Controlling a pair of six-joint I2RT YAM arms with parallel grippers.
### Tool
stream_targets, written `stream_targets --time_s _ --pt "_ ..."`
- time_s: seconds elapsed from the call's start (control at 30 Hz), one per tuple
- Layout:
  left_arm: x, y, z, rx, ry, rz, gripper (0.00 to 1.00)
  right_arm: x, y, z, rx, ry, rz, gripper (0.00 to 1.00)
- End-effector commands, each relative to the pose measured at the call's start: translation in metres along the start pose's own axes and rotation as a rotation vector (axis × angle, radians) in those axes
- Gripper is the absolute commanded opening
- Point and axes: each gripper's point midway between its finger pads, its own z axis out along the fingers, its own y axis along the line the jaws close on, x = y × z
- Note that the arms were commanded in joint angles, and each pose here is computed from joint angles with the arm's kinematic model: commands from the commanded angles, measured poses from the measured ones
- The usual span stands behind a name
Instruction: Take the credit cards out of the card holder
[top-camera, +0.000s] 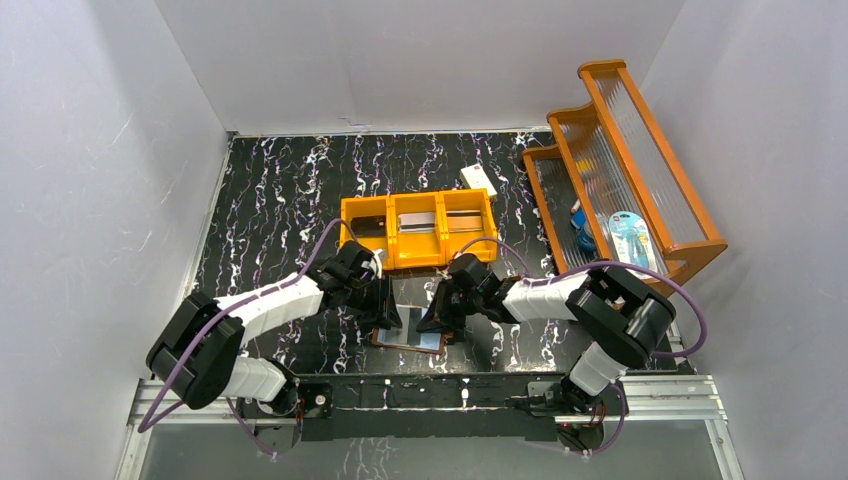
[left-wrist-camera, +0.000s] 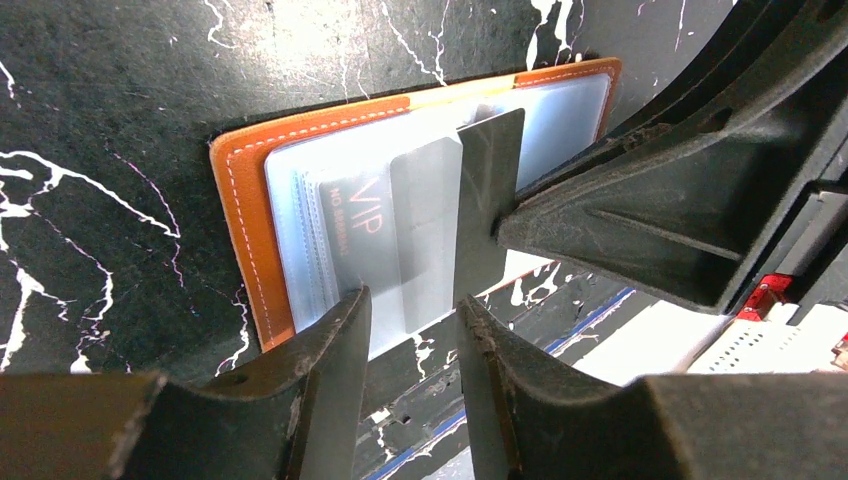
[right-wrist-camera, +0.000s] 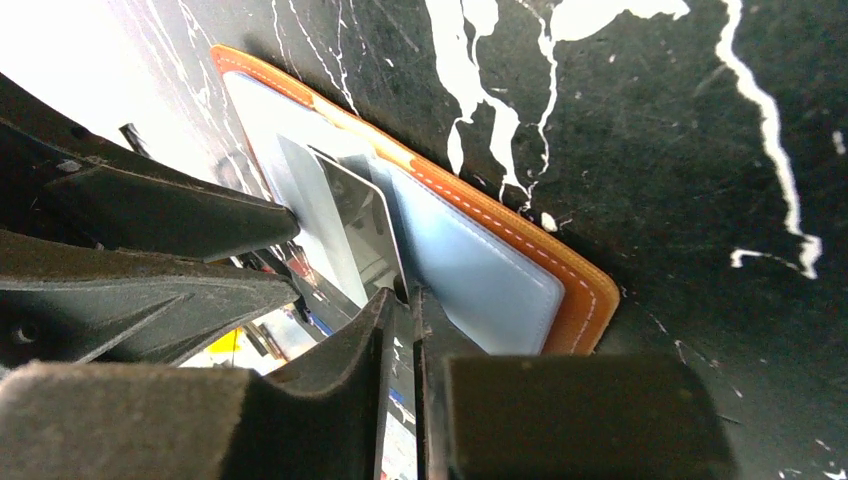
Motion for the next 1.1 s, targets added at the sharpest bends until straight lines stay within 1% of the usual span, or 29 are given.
stream_targets --time_s 0.0,0.1,0.2,0.4,0.53,0.63,0.87,0.93,1.03,1.07 --pt "0.017 0.011 0.001 -0.032 0.060 -0.005 0.36 -0.003 -0.007 0.001 0.028 -0.016 0.014 0.26" --pt "0.020 0.014 0.001 -0.038 0.061 -0.016 0.35 -0.005 -0.007 0.004 0.026 -0.022 0.025 0.33" --pt "0.021 0.015 0.001 -0.042 0.063 -0.020 0.34 -0.007 -0.008 0.008 0.011 -0.031 0.025 0.36" --pt "0.022 0.017 0.003 -0.049 0.070 -0.024 0.34 -0.010 -0.008 0.012 -0.049 -0.056 -0.001 0.35" --pt "0.022 0.017 0.004 -0.053 0.070 -0.024 0.33 -0.010 -0.008 0.010 -0.088 -0.081 -0.010 0.31" --pt "0.024 0.021 0.008 -0.067 0.086 -0.031 0.29 -0.012 -0.002 0.009 -0.119 -0.093 -0.024 0.27" --pt "0.028 0.028 0.012 -0.100 0.105 -0.040 0.20 -0.015 0.001 0.009 -0.158 -0.116 -0.026 0.36" --pt "0.029 0.030 0.012 -0.110 0.108 -0.045 0.18 -0.016 0.000 0.010 -0.156 -0.120 -0.029 0.36" --pt "0.031 0.034 0.014 -0.125 0.110 -0.055 0.18 -0.014 0.002 0.012 -0.173 -0.105 -0.048 0.34" --pt "0.032 0.034 0.014 -0.124 0.116 -0.053 0.18 -0.013 0.004 0.012 -0.185 -0.100 -0.055 0.30"
